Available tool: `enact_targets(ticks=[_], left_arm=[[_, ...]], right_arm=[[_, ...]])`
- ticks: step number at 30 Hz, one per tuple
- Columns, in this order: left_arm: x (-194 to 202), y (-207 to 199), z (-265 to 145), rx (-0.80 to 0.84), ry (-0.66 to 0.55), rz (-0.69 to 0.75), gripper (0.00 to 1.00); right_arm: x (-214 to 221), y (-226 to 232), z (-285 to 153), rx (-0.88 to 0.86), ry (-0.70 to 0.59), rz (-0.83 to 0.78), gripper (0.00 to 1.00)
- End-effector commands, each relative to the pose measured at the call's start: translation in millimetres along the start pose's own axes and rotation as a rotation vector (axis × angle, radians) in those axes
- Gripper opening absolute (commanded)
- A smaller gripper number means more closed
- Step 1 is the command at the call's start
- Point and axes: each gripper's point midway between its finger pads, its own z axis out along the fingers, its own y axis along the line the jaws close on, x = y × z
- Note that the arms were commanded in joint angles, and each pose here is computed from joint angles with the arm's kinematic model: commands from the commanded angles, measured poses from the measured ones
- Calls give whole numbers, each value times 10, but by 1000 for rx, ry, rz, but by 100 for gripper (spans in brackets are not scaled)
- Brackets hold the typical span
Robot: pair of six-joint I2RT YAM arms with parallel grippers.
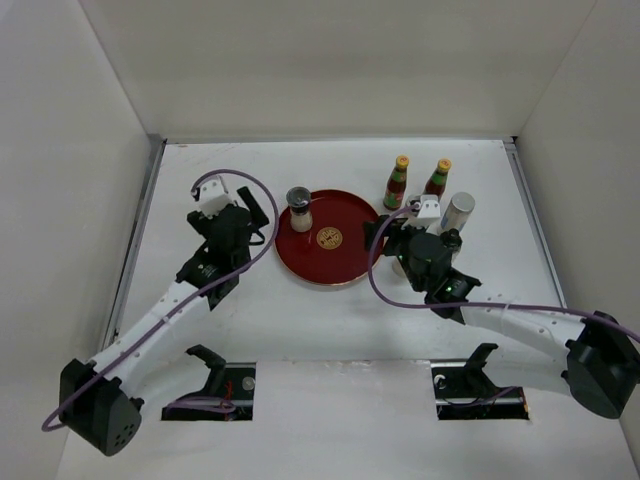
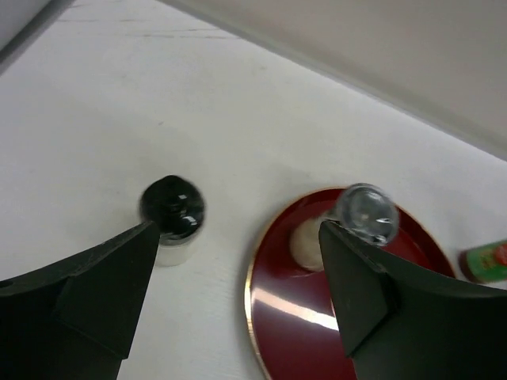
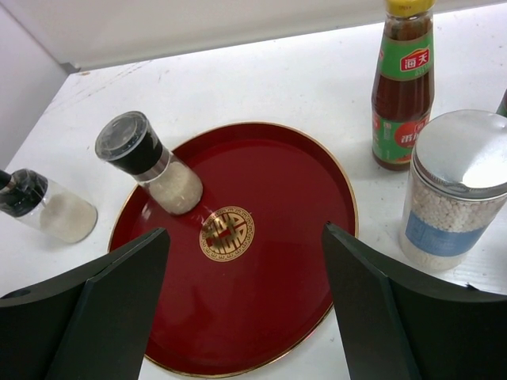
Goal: Organize the condiment bottles
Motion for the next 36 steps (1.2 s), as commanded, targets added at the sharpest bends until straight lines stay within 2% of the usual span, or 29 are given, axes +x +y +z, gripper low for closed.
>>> enact_targets(ticks=[1, 6, 14, 25, 33, 36], left_arm=[[314, 460, 74, -151, 70, 41, 81], [399, 495, 351, -187, 105, 0, 77], [584, 628, 703, -285, 119, 34, 74], [602, 563, 919, -265, 137, 33, 74], [679, 659, 973, -289, 156, 21, 64], [654, 650, 949, -284, 147, 10, 50]], right_arm=[[-129, 118, 34, -33, -42, 20, 85], [-123, 133, 42, -36, -40, 14, 85], [-101, 137, 52, -37, -34, 11, 86], [-67, 168, 65, -47, -23, 7, 86], [-97, 169, 47, -50, -30, 11, 86], [-96, 166, 44, -50, -30, 11, 86]])
